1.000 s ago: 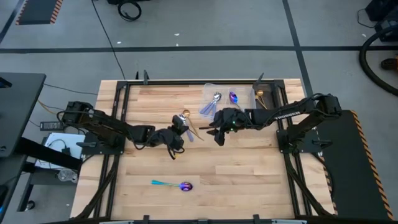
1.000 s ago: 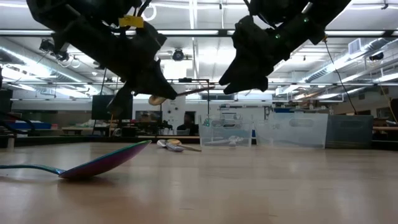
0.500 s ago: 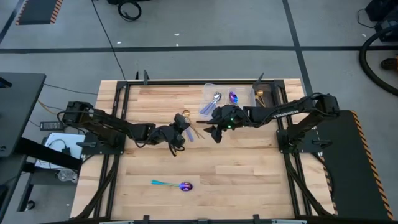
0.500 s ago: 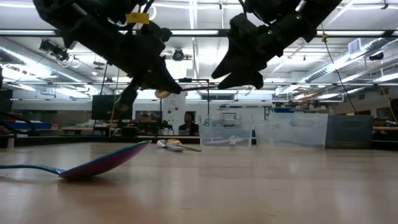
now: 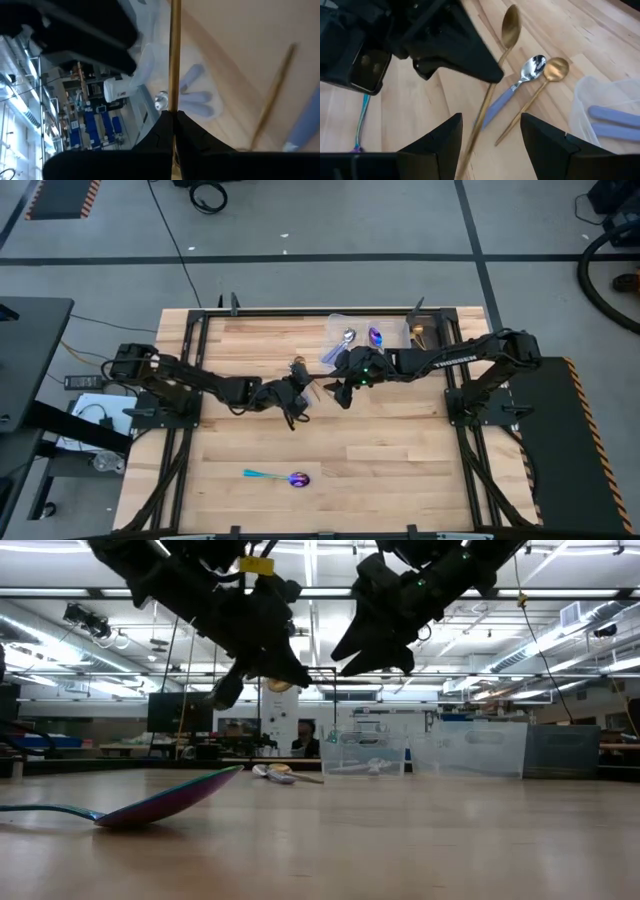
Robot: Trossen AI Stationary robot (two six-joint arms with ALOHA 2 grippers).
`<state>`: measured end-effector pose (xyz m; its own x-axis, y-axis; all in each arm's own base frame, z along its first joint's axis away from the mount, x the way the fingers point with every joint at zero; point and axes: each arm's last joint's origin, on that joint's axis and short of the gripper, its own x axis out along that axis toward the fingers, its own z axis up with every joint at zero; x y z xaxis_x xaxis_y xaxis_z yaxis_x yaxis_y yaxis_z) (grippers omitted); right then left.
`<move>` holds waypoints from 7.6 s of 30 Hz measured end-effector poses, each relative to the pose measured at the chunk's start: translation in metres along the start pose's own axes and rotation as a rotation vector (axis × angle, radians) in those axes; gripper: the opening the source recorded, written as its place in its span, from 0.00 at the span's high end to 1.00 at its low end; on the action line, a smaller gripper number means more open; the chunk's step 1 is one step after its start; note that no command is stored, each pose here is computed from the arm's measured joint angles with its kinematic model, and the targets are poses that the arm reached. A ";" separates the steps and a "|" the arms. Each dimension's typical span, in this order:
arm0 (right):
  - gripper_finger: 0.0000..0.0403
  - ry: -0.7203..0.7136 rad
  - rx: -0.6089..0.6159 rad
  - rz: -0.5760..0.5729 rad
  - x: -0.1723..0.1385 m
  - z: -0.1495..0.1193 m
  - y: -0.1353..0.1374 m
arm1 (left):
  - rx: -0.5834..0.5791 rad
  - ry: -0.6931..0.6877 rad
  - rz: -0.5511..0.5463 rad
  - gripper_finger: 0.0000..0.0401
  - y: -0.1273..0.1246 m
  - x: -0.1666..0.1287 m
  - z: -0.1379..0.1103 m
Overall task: Sort silverware by color (type)
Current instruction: Put the left golden spoon into the black bin, then put the purple spoon into the right transparent bin
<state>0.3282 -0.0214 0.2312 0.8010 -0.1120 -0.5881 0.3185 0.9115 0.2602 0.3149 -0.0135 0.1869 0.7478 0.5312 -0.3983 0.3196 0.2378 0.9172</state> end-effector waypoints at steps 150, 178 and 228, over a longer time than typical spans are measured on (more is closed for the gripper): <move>0.77 0.734 -0.039 -0.970 -0.121 -0.066 -0.126 | -1.230 -0.270 -0.078 0.61 -0.033 -0.065 -0.068; 0.77 0.056 -0.200 -0.764 -0.090 -0.035 -0.027 | -1.373 -0.202 -0.763 0.61 -0.077 -0.121 -0.011; 0.77 0.073 -0.440 -0.350 -0.044 -0.082 0.043 | -1.086 0.230 -0.809 0.94 -0.123 -0.122 0.140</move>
<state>0.2651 0.0555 0.2054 0.6430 -0.4240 -0.6378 0.3052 0.9057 -0.2944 0.2660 -0.2215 0.1234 0.4261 0.0379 -0.9039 -0.0758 0.9971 0.0061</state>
